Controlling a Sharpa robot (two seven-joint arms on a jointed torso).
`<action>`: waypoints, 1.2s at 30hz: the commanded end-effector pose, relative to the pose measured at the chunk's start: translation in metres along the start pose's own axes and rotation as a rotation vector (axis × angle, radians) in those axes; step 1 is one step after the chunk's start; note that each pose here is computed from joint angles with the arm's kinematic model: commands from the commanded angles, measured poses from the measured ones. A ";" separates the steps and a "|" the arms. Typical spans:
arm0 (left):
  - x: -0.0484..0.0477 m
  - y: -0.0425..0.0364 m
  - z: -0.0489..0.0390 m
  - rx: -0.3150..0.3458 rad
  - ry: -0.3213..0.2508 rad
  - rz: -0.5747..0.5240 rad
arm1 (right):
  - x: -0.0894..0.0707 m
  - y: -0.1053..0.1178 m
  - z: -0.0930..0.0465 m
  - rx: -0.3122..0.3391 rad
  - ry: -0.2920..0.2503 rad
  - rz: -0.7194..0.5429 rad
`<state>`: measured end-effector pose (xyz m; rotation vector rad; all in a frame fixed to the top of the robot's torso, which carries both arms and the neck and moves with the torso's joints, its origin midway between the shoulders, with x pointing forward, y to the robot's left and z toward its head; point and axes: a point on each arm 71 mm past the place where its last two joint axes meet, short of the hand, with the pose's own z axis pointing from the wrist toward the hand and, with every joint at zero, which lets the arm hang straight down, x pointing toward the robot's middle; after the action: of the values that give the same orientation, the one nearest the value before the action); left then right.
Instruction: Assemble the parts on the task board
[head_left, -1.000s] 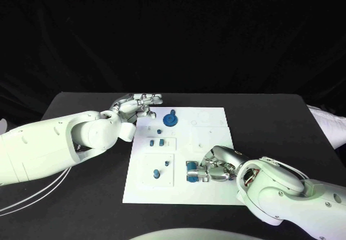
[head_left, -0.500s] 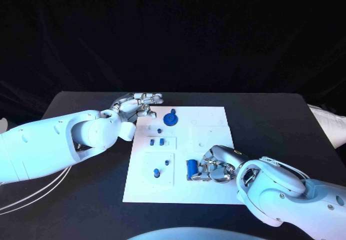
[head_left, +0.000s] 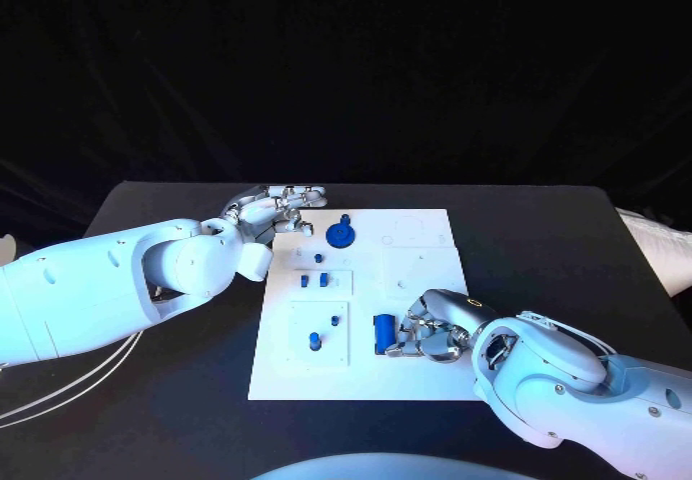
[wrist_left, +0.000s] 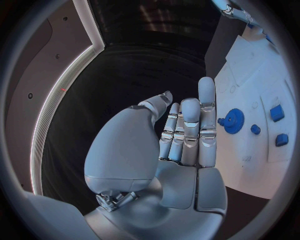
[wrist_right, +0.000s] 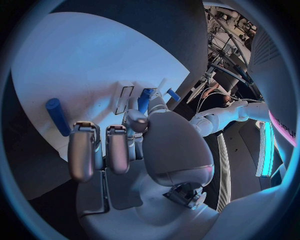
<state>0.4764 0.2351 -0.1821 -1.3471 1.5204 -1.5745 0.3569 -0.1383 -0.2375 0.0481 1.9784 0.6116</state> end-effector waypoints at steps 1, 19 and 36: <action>0.0014 -0.0003 -0.0002 0.000 0.021 -0.009 | 0.000 0.000 -0.001 -0.008 0.007 -0.020; -0.0012 -0.0002 -0.0015 -0.003 0.016 -0.008 | -0.027 -0.028 -0.030 0.013 -0.104 0.057; 0.0004 0.0002 -0.0020 -0.003 0.020 -0.008 | -0.048 -0.067 -0.040 0.131 -0.129 -0.074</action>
<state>0.4751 0.2377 -0.1830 -1.3517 1.5277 -1.5697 0.3606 -0.2255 -0.2113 0.1481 1.8741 0.4678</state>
